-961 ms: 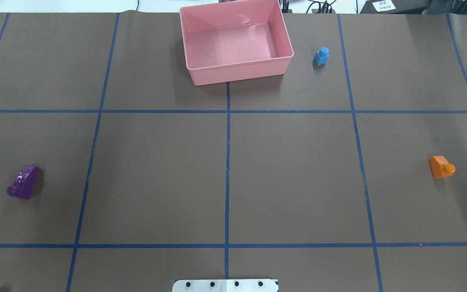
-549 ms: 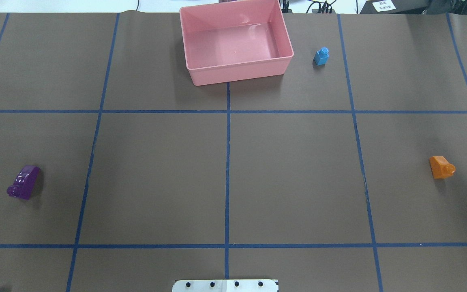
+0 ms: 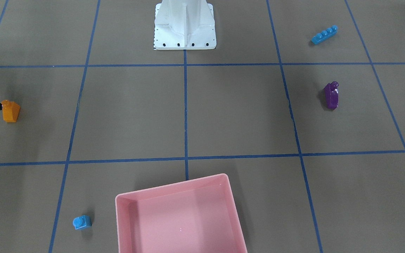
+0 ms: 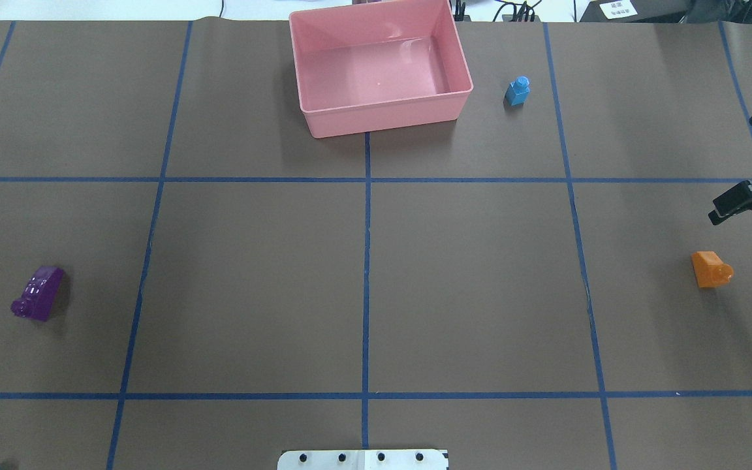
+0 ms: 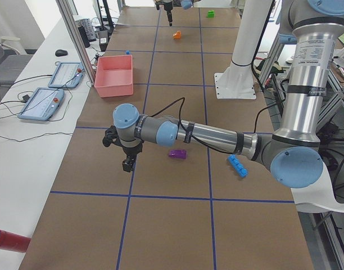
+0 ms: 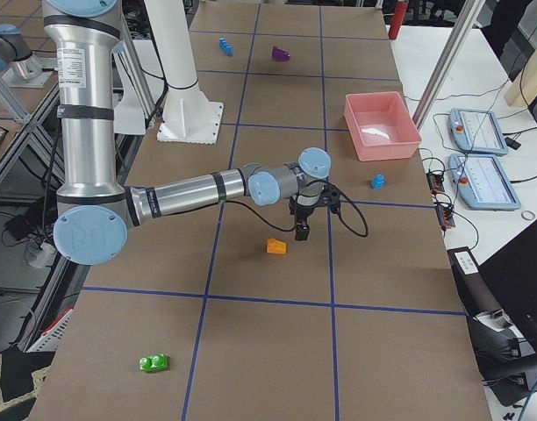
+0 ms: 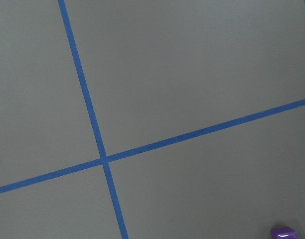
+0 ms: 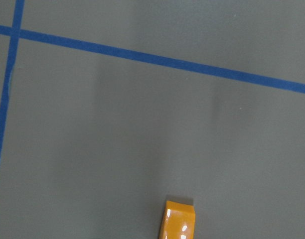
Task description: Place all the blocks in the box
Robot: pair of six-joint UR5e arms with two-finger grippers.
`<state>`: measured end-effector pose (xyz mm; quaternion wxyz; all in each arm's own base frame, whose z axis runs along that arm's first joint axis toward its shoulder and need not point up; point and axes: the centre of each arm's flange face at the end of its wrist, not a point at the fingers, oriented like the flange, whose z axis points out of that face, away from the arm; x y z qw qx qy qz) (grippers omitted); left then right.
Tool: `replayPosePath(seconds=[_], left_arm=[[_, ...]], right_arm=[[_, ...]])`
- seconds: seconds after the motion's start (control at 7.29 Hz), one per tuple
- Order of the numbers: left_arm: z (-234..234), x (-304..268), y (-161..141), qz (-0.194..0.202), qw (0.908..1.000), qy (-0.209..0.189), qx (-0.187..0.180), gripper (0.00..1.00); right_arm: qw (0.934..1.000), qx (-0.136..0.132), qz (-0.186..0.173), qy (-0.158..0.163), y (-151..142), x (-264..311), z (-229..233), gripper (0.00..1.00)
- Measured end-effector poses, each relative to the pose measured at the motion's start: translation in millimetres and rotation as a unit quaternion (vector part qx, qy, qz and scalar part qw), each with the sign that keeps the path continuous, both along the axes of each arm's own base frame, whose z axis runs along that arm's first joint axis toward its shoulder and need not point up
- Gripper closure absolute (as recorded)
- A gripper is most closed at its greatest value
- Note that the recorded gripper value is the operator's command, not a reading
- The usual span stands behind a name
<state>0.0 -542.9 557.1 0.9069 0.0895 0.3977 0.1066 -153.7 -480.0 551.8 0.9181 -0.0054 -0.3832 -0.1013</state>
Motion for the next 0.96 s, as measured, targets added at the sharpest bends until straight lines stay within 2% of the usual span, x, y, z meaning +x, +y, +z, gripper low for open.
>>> replayPosePath(seconds=[0.55,0.69,0.96], left_arm=[[-5.9,1.2,-1.8,-0.001,1.0,0.002,0.003,0.0],[-6.8,1.3,-2.3,-0.001,1.0,0.002,0.004,0.0],[-9.2,1.4,-3.1,-0.001,1.0,0.002,0.006,0.0]], right_arm=[[0.9982,-0.04,-0.038,0.022,13.7,-45.2,48.2,0.0],[0.9975,-0.048,-0.044,0.027,16.4,-50.3,57.9,0.3],[0.9966,-0.059,-0.048,0.031,20.2,-55.1,67.6,0.65]])
